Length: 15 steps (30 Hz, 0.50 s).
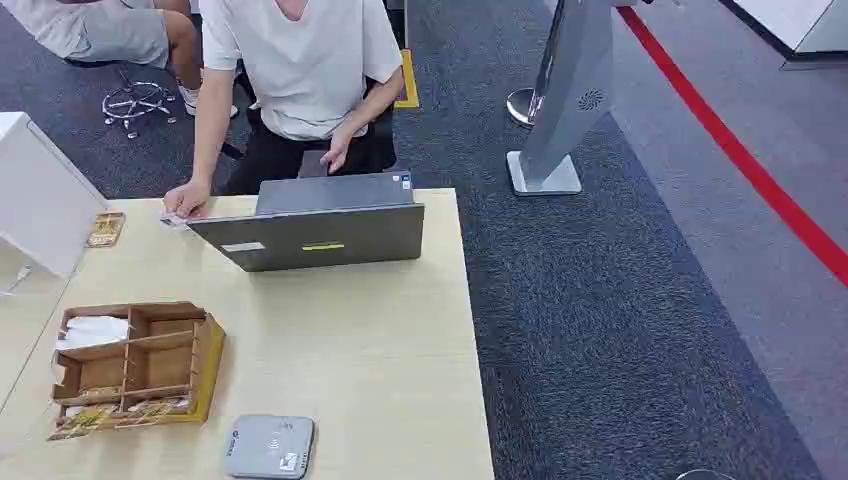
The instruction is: Pass the card to the sensor for recognition and then transmit it.
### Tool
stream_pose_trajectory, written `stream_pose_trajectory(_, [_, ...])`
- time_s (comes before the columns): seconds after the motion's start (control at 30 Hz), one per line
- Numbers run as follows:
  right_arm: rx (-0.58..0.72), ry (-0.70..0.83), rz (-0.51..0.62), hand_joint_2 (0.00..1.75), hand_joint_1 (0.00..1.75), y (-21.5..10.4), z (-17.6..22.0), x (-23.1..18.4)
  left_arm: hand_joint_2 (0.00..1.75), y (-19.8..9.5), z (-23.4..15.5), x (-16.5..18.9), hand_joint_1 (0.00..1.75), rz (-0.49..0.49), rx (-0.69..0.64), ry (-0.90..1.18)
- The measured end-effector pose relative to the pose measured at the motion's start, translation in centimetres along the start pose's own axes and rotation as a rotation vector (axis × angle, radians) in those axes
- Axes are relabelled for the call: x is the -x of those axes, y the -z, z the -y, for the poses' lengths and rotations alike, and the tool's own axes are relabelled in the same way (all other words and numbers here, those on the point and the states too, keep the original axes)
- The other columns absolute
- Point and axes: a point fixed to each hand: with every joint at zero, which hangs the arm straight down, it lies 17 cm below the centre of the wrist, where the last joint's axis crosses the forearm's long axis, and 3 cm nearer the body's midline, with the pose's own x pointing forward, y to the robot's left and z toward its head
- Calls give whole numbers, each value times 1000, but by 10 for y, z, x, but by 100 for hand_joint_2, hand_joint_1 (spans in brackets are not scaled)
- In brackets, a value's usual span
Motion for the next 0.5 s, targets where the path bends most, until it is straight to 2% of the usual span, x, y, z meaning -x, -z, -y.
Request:
stream_pose_trajectory(0.2, [25, 8, -10, 175, 0, -6, 4, 3, 175, -5, 23, -33, 0, 122, 59, -103])
stream_pose_trajectory(0.5, [54, 24, -13, 175, 0, -16, 7, 6, 175, -22, 27, -107, 0, 370, 107, -202])
